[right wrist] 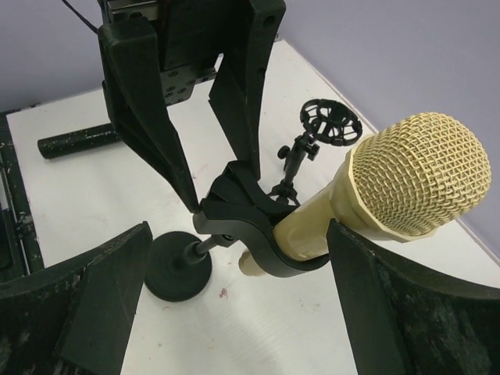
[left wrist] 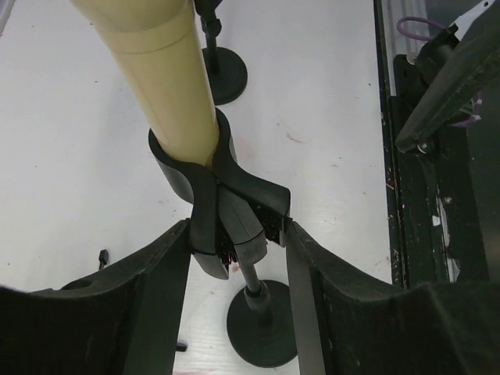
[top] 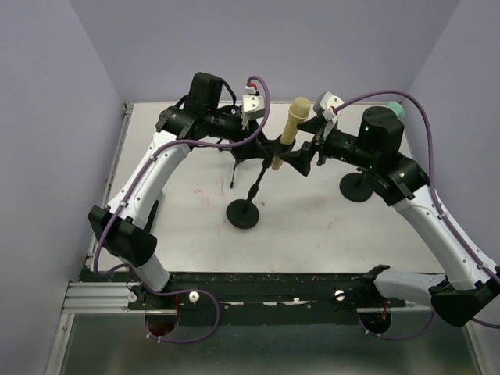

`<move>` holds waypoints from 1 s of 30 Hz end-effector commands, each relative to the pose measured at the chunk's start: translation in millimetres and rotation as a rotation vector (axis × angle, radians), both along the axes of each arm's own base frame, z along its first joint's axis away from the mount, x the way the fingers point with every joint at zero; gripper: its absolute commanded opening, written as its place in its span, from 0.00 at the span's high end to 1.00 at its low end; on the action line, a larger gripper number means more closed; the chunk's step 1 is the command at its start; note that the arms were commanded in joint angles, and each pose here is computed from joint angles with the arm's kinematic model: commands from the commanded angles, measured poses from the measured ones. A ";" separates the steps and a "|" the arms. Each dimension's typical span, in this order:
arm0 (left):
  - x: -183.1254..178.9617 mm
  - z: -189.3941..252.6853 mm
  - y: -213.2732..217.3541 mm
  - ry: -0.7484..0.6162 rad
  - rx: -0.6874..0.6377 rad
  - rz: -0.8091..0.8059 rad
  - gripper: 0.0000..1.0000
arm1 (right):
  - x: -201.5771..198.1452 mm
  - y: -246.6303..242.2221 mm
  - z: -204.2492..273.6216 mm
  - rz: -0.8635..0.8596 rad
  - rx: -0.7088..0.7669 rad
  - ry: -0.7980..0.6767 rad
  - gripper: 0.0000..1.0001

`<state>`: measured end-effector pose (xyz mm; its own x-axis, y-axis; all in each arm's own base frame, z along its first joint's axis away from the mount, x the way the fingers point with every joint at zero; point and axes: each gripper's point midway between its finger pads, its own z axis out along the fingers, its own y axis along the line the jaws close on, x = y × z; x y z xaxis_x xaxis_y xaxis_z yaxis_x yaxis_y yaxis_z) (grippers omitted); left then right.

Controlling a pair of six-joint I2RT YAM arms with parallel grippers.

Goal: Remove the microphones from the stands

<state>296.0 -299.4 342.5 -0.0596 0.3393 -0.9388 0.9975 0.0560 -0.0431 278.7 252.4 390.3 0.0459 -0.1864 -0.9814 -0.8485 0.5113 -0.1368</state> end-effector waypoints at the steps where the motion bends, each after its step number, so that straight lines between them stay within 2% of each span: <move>1: -30.9 0.8 10.0 -0.046 -0.011 -0.092 0.53 | -11.9 7.8 -4.1 0.088 -0.016 -0.006 0.00; 7: -36.8 -8.2 20.5 -0.087 0.022 -0.051 0.53 | -27.4 7.8 -1.5 0.157 -0.047 -0.005 0.02; 13: -35.6 -11.1 26.4 -0.124 -0.006 0.039 0.53 | -47.5 5.0 -3.9 0.225 -0.072 0.014 0.04; 20: -47.2 -9.9 31.9 -0.131 -0.018 0.056 0.56 | -41.9 0.5 -14.2 0.189 -0.092 -0.004 0.05; 25: -49.7 -13.0 39.9 -0.224 0.023 0.056 0.58 | -30.5 3.7 -24.0 0.176 -0.104 -0.032 0.07; 30: -28.0 -11.9 53.3 -0.350 0.112 0.124 0.59 | -23.7 9.1 -25.3 0.178 -0.089 -0.039 0.08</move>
<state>247.0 -260.2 323.0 0.0917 0.3718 -0.9238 0.9834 0.1118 0.1426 247.0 256.5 362.3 0.0861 -0.2722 -0.9584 -0.9253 0.3348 -0.1782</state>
